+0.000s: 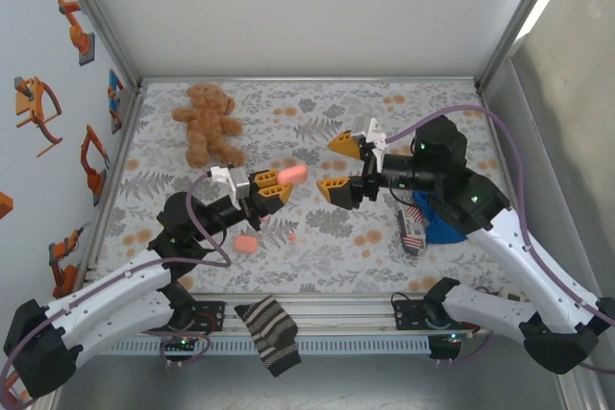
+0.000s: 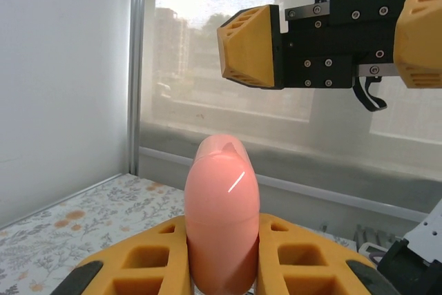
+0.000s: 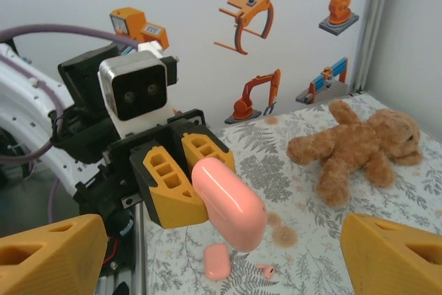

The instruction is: Insert the wireless bluetooth earbuds into the charging case

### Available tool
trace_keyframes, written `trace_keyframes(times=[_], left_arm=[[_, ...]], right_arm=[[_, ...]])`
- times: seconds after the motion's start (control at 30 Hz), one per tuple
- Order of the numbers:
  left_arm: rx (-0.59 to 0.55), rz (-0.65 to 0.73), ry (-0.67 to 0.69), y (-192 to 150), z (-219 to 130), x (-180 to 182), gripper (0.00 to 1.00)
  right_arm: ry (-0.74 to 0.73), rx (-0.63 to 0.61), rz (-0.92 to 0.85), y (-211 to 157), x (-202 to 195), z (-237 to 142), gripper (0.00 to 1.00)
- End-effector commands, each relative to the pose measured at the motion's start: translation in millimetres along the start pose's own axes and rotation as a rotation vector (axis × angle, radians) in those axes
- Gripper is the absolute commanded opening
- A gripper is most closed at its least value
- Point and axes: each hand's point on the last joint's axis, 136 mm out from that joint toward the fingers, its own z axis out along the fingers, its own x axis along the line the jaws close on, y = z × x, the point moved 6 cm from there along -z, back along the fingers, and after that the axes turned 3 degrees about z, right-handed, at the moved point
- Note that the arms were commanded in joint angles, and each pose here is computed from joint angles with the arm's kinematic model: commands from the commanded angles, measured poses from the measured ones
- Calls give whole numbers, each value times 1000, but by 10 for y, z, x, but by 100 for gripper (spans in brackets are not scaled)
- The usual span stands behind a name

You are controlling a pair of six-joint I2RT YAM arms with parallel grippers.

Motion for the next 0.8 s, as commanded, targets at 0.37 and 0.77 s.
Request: trace_keyframes(times=[0.37, 0.77], left_arm=[[-40, 33, -79, 201, -21, -108, 0], [-43, 39, -96, 216, -24, -129, 0]], right_arm=[[205, 56, -145, -150, 61, 211, 81], [232, 86, -108, -199, -31, 369, 69]])
